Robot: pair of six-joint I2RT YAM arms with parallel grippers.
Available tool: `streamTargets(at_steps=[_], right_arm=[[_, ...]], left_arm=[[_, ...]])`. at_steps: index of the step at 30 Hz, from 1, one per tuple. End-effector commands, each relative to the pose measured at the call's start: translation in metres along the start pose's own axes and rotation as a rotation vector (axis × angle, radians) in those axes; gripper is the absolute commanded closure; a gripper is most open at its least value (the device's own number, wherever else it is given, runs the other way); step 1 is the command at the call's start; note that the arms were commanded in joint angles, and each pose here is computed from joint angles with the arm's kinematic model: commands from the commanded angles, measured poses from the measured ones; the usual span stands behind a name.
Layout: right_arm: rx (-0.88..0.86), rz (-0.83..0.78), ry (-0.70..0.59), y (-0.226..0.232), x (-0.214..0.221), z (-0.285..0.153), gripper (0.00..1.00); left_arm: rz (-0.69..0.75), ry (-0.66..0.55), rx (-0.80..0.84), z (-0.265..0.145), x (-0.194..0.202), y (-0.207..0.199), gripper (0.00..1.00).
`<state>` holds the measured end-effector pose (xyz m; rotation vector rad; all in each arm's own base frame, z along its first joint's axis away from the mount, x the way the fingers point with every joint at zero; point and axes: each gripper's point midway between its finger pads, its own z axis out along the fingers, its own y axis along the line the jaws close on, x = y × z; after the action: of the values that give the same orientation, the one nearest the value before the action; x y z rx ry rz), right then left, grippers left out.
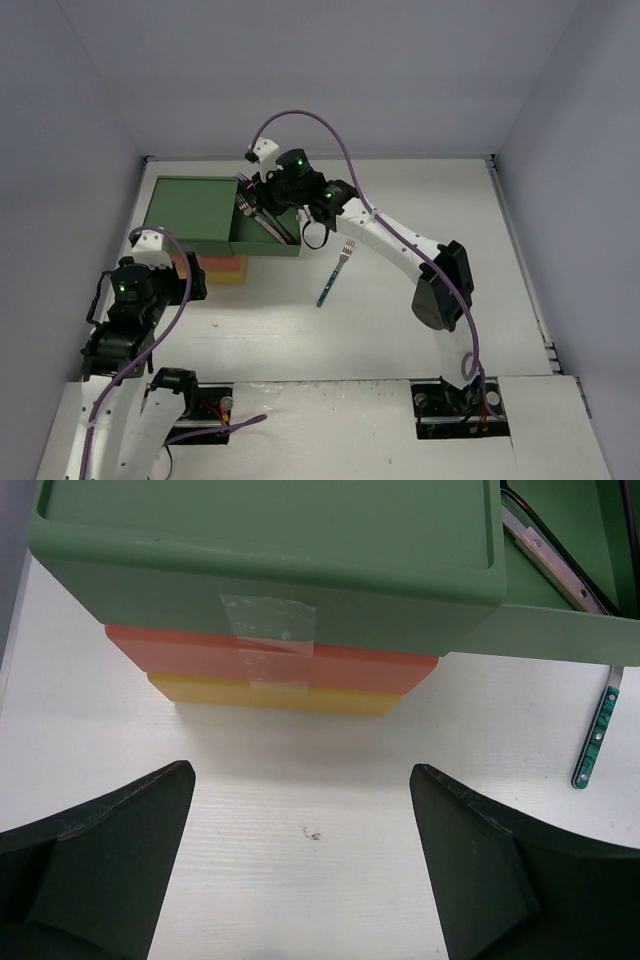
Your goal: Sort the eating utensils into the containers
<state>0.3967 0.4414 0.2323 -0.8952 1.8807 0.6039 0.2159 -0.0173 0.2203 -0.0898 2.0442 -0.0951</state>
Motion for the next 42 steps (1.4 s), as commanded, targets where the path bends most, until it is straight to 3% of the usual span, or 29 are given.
streamTargets(at_steps=[1, 2, 5, 8, 12, 19, 22, 28, 33, 42], right_arm=[[0.023, -0.024, -0.133, -0.001, -0.044, -0.027, 0.99], [0.019, -0.022, -0.121, -0.001, -0.039, -0.026, 0.98], [0.017, -0.016, -0.115, 0.001, -0.035, -0.028, 0.76], [0.03, -0.013, -0.133, -0.001, -0.043, -0.036, 0.7], [0.069, -0.009, -0.187, -0.005, -0.066, -0.058, 0.66], [0.317, 0.039, -0.271, -0.044, -0.089, -0.124, 0.6], [0.485, 0.145, -0.241, -0.077, -0.06, -0.143, 0.56], [0.66, 0.415, -0.116, -0.12, 0.051, -0.155, 0.43], [0.7, 0.548, 0.01, -0.118, 0.13, -0.142, 0.36], [0.778, 0.692, 0.172, -0.101, 0.22, -0.101, 0.28]], left_arm=[[-0.007, -0.05, 0.019, 0.003, -0.014, -0.005, 0.13], [-0.006, -0.05, 0.019, 0.002, -0.014, -0.005, 0.13], [-0.007, -0.051, 0.019, 0.002, -0.015, -0.005, 0.13], [-0.007, -0.049, 0.018, 0.003, -0.015, -0.005, 0.13], [-0.007, -0.045, 0.018, 0.004, -0.014, -0.005, 0.13], [-0.007, -0.043, 0.017, 0.004, -0.014, -0.005, 0.13], [-0.007, -0.044, 0.018, 0.004, -0.014, -0.005, 0.13], [-0.007, -0.043, 0.017, 0.004, -0.014, -0.005, 0.13], [-0.007, -0.042, 0.017, 0.004, -0.014, -0.005, 0.13], [-0.007, -0.047, 0.013, 0.003, -0.014, -0.004, 0.13]])
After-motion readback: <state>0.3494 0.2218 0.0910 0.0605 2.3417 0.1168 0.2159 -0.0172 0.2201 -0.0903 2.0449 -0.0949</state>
